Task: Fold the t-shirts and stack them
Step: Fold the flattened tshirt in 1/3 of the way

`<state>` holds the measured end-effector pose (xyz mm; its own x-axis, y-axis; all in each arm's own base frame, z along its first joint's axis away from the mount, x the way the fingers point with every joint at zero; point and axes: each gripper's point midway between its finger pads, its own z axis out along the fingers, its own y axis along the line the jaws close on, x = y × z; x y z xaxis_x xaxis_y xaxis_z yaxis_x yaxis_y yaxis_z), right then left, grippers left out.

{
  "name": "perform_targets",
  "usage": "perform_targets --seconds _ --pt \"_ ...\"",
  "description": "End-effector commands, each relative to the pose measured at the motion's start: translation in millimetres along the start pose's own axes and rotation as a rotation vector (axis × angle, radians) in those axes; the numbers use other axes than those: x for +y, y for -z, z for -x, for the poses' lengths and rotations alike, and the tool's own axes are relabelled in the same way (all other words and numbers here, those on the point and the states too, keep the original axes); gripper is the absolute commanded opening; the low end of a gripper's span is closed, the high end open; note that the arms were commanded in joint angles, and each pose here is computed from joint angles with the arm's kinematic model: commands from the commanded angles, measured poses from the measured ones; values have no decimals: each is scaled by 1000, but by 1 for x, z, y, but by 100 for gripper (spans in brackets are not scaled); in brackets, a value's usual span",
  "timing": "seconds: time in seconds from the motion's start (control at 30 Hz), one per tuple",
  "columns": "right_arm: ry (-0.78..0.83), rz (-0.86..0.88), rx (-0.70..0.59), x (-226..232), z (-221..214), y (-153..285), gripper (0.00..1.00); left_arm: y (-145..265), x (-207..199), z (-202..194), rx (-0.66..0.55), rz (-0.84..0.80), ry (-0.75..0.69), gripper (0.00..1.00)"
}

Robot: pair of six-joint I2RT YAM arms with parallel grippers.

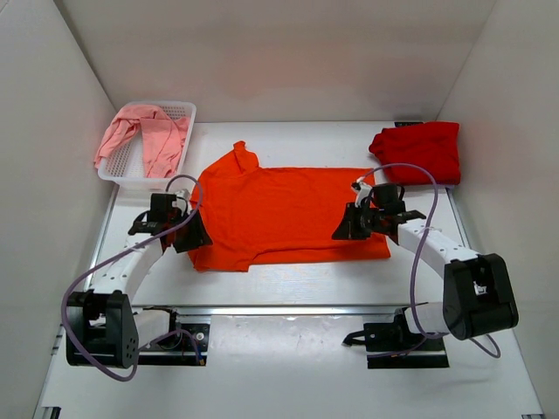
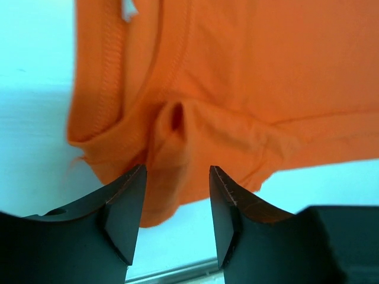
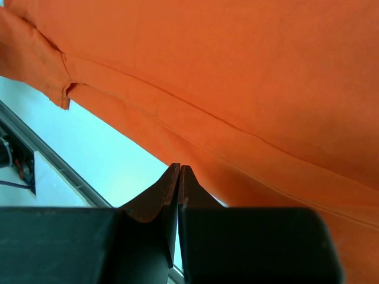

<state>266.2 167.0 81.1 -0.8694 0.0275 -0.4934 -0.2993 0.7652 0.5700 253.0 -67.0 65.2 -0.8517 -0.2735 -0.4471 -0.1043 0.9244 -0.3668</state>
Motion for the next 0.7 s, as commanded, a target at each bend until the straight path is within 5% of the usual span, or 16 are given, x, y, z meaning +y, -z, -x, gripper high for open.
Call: perform_targets --seconds 0.0,0.17,0.27,0.37,0.67 --pt "-9 50 -74 4 16 5 0 4 -10 -15 40 -26 -38 58" --pt "10 3 -98 -4 22 13 1 -1 -5 -25 86 -9 -36 56" --pt "4 -10 -100 -11 22 15 2 -2 -8 -24 91 -15 -47 44" --pt "-15 -25 -107 -20 23 18 1 -6 -7 -27 112 -20 -47 0" --pt "-107 -105 -136 -56 22 30 0 18 -23 51 -160 -23 -10 0"
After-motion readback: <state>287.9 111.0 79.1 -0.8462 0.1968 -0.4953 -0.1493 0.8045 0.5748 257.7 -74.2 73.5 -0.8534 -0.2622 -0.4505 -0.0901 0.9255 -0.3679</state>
